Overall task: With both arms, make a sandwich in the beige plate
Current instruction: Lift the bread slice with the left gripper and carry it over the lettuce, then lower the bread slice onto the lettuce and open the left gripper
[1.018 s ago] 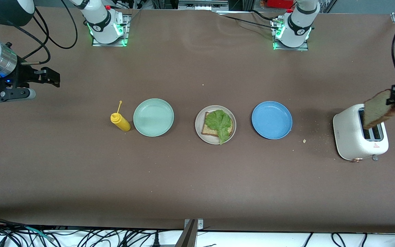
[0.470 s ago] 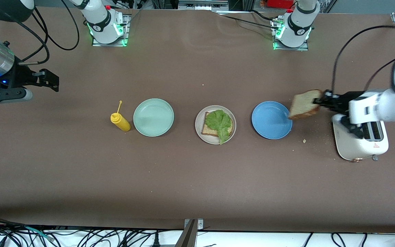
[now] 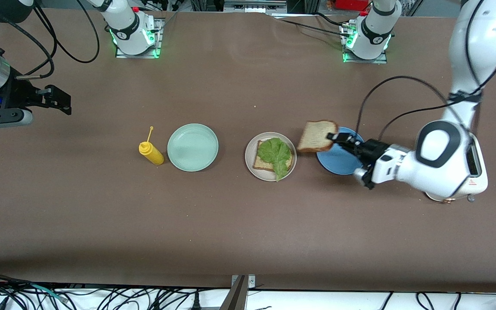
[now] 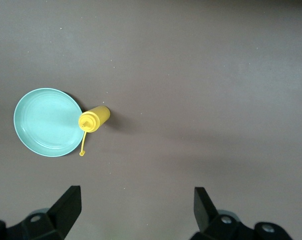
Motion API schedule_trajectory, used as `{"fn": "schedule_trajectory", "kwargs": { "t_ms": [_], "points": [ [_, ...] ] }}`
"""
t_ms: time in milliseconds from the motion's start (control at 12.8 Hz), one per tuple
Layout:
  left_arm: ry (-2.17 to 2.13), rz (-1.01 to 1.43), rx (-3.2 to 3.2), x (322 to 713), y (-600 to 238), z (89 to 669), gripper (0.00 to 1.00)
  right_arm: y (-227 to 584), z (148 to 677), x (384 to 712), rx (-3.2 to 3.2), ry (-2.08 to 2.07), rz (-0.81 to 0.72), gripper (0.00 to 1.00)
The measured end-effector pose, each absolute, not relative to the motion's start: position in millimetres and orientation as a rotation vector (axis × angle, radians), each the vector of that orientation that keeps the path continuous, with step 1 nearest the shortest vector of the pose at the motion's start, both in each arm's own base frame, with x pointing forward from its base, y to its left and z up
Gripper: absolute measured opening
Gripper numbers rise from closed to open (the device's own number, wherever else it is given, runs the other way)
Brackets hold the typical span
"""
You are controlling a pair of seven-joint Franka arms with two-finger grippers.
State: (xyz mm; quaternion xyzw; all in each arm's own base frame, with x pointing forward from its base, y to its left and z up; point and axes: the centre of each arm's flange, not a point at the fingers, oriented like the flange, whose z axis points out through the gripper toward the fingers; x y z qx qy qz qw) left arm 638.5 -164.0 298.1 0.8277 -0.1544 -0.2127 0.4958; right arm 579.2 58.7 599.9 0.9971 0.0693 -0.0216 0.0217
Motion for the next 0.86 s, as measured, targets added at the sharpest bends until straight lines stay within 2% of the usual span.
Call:
{"fn": "schedule_trajectory", "kwargs": {
  "t_ms": [313,862],
  "points": [
    [-0.242,-0.475,1.905,641,-221,252,0.08,65,601,579,3.091,0.231,-0.063,1.0],
    [-0.252,-0.395,1.924,635,-254,185,0.08,63,601,579,3.091,0.226,-0.063,1.0]
  ]
}}
